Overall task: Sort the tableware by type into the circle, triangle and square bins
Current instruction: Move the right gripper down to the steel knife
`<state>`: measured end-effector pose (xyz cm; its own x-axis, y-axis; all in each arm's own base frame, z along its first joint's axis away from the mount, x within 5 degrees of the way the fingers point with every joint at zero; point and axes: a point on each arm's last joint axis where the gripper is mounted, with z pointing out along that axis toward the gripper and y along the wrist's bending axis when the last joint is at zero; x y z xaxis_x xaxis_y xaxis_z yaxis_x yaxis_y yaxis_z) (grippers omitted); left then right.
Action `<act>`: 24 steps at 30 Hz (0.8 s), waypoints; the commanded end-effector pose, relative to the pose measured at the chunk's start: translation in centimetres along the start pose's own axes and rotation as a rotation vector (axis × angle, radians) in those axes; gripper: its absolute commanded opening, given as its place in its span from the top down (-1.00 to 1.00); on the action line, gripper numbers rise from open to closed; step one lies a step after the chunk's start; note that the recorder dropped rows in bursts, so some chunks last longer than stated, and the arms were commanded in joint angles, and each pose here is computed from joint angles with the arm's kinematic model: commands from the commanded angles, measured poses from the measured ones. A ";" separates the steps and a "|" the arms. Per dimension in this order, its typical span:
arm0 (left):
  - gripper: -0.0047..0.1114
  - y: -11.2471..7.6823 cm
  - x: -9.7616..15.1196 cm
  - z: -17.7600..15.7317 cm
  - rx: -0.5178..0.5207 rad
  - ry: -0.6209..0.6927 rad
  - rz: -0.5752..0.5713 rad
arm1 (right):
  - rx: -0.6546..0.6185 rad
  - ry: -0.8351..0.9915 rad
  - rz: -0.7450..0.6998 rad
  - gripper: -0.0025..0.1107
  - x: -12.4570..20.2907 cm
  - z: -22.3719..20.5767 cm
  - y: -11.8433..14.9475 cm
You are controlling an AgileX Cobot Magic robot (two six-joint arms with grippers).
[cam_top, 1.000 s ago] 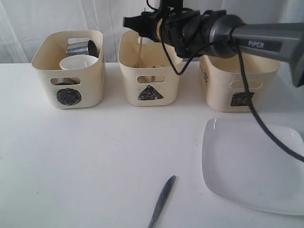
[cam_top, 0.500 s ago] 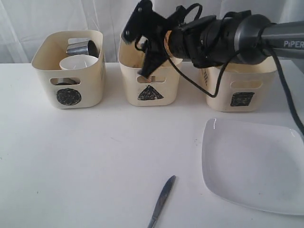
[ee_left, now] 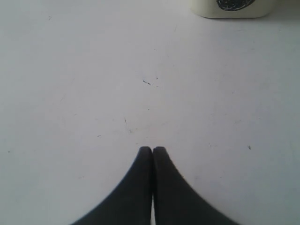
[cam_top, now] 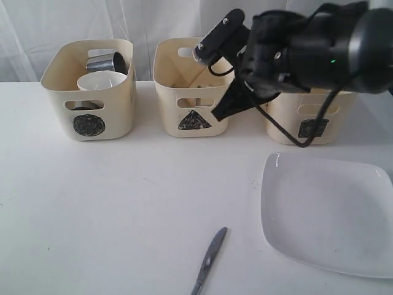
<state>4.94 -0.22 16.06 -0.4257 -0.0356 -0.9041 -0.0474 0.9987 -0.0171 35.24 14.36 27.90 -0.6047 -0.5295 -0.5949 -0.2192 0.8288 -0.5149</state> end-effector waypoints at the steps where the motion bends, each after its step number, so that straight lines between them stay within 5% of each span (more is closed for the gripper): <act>1: 0.92 -0.1 0.3 0.0 0.006 0.023 -0.010 | -0.271 0.159 0.401 0.96 1.1 -4.3 0.3; 4: 0.92 -0.1 0.3 0.0 0.006 0.023 -0.010 | -0.420 0.442 0.488 0.96 3.2 -6.2 1.6; 10: 0.92 -0.1 0.3 0.0 0.006 0.023 -0.010 | -0.830 0.770 0.316 0.96 6.2 -9.5 8.8; 15: 0.92 -0.1 0.3 0.0 0.006 0.023 -0.010 | -0.780 0.733 0.272 0.96 6.7 -9.3 13.5; 24: 0.92 -0.1 0.3 0.0 0.006 0.023 -0.010 | -0.752 0.702 0.153 0.83 7.7 -7.8 17.3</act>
<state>4.94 -0.22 16.06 -0.4257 -0.0356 -0.9041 -0.0474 0.9987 -0.0171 20.75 25.83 20.07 -0.9435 -0.3313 0.0009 -0.3232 0.9211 0.2171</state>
